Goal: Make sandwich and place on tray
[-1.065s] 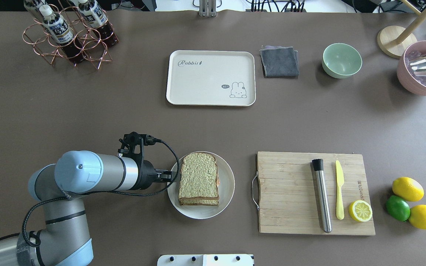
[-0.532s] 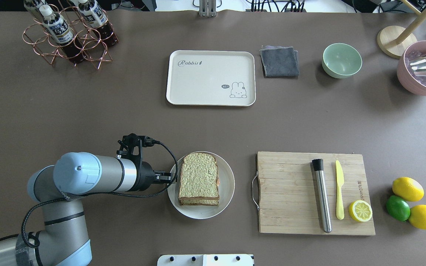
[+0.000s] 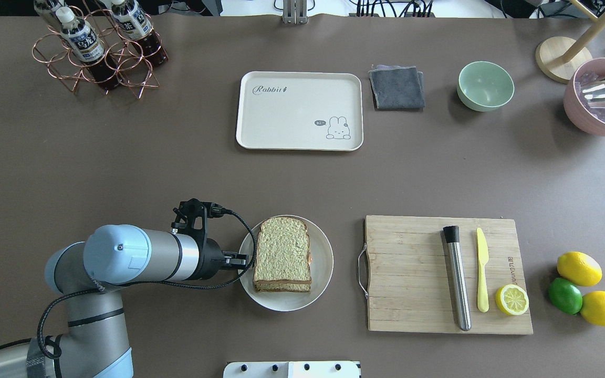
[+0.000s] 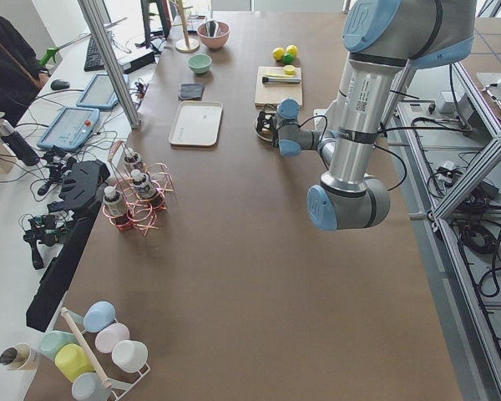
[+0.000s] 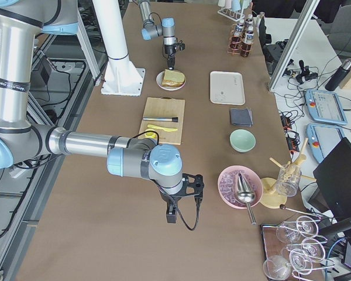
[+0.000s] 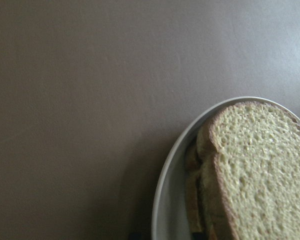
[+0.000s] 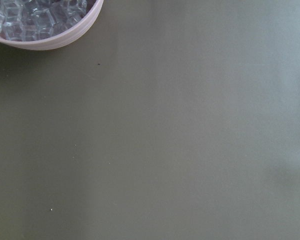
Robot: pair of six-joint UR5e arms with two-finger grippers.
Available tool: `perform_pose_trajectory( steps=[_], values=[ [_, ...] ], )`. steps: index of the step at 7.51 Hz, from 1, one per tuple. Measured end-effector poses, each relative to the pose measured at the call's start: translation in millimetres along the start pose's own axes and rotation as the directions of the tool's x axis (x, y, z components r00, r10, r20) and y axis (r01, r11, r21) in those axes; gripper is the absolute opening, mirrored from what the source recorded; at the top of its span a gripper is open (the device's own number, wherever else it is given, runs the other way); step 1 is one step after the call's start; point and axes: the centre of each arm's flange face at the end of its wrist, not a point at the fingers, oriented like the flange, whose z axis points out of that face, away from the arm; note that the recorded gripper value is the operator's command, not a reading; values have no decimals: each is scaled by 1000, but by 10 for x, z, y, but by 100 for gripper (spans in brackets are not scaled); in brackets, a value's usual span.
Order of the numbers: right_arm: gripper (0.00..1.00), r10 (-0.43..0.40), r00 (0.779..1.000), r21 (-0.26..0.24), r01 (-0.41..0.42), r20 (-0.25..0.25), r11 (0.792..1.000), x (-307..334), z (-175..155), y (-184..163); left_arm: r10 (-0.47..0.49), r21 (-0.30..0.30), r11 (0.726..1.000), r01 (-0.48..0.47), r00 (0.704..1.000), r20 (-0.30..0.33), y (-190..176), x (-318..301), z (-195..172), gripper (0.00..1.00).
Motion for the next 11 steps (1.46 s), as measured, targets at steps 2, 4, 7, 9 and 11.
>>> perform_pose_trajectory(
  steps=[2,4,7,9,11],
  values=[
    [100,1,1000,-1,-1,0,1000,3,5,10,1,-1,1000,-1,1000,-1,6,8,6,44],
    [100,2,1000,-2,-2,2,1000,7,9,21,1,-1,1000,-1,1000,1,6,-5,9,30],
    [100,1,1000,0,-1,3,1000,5,1,5,0,-2,1000,0,1000,5,5,-19,20,30],
    [100,1,1000,-1,-1,2,1000,7,5,4,-1,-3,1000,1,1000,9,2,-29,47,15],
    [100,3,1000,-3,-3,3,1000,16,16,7,-1,-3,1000,1,1000,9,-3,-16,52,0]
  ],
)
